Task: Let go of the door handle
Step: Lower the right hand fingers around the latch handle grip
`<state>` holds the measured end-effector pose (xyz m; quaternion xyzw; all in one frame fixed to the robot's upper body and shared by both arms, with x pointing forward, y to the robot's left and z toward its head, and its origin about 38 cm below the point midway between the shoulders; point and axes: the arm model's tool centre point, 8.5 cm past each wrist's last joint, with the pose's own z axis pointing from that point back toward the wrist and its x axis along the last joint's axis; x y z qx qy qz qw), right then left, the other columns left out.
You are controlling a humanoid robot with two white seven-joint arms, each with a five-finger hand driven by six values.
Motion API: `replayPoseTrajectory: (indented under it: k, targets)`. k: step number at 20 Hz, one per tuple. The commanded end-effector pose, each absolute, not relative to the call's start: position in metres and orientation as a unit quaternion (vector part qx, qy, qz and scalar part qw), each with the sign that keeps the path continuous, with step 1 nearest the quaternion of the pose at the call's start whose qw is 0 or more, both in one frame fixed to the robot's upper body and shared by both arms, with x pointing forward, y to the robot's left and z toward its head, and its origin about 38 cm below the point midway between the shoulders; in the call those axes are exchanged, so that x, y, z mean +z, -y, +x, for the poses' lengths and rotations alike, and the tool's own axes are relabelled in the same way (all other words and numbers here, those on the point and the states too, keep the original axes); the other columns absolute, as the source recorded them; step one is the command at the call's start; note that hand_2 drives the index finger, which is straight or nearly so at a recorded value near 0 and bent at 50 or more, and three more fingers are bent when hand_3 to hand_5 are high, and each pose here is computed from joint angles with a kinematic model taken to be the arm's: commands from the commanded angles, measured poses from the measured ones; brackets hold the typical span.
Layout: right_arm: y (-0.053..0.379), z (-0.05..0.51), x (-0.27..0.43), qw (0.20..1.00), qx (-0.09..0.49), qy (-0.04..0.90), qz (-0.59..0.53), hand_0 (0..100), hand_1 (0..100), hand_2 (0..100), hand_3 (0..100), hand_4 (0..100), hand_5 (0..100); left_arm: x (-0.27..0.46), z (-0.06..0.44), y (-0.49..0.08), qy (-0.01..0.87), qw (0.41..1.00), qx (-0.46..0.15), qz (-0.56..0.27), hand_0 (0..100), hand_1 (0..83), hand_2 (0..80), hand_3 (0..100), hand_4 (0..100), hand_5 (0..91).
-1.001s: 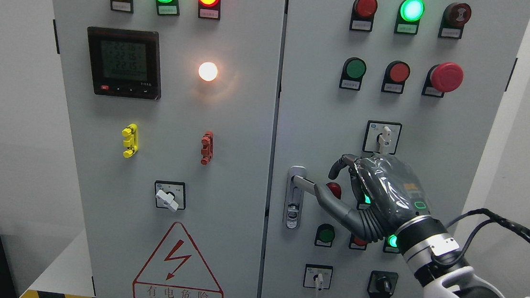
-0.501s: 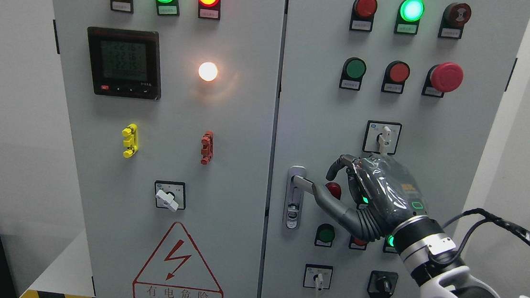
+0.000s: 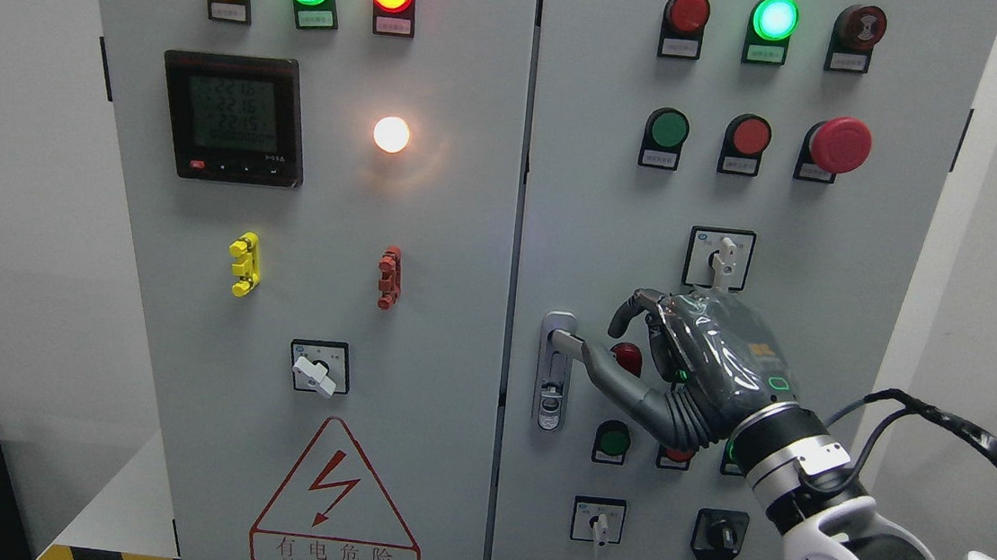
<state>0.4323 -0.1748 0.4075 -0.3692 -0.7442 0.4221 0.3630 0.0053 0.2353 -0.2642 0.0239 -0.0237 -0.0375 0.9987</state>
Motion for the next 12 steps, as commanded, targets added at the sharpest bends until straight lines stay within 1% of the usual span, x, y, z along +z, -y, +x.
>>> replayPoseTrajectory:
  k: [1, 12]
  targets:
    - [0.1697, 0.4331, 0.4046, 0.366, 0.422, 0.747, -0.361, 36, 19, 47, 100, 100, 100, -0.264, 0.0041, -0.2352, 0.021, 0.999, -0.037, 0.023, 12, 38.9, 0.0, 0, 0, 0.0]
    - [0.1708, 0.4335, 0.4019, 0.369, 0.421, 0.747, -0.359, 36, 20, 49, 100, 100, 100, -0.264, 0.0041, -0.2352, 0.021, 0.999, -0.037, 0.023, 12, 38.9, 0.0, 0, 0, 0.0]
